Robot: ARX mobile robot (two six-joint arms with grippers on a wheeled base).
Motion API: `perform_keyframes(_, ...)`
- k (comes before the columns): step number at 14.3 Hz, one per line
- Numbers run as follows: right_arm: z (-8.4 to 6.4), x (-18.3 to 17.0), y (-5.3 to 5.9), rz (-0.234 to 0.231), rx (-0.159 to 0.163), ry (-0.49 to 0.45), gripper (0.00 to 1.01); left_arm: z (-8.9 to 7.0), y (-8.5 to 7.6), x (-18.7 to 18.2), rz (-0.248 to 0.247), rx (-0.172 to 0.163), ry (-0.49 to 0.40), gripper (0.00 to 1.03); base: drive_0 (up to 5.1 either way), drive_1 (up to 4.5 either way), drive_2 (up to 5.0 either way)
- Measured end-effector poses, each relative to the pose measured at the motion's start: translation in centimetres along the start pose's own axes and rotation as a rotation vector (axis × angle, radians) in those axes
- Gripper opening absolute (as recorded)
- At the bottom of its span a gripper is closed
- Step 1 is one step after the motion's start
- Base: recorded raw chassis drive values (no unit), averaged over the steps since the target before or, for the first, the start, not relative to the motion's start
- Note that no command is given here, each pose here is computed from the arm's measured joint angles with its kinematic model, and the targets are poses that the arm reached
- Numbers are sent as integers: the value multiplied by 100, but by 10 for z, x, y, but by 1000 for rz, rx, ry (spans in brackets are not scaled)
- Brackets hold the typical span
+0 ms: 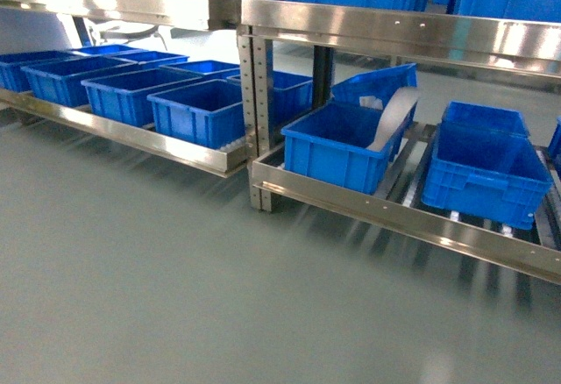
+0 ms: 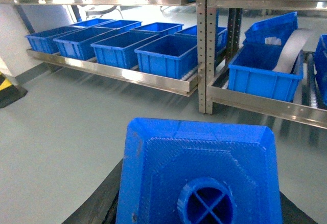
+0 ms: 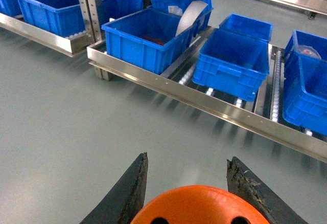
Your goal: Sort blue parts and orange caps into right shelf containers
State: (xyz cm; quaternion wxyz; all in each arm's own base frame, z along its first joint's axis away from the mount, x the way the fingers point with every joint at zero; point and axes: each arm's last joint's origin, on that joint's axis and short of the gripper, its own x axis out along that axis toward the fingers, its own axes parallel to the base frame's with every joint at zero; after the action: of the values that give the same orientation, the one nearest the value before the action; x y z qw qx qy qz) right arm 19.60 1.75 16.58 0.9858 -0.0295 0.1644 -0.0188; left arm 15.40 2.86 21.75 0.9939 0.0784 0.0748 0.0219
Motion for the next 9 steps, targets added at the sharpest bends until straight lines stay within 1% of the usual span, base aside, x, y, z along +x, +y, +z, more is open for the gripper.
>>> perform_keyframes(9,0,0,0,0,0,0,41,0,0,0,0,0,0,45,-150,-150,-150)
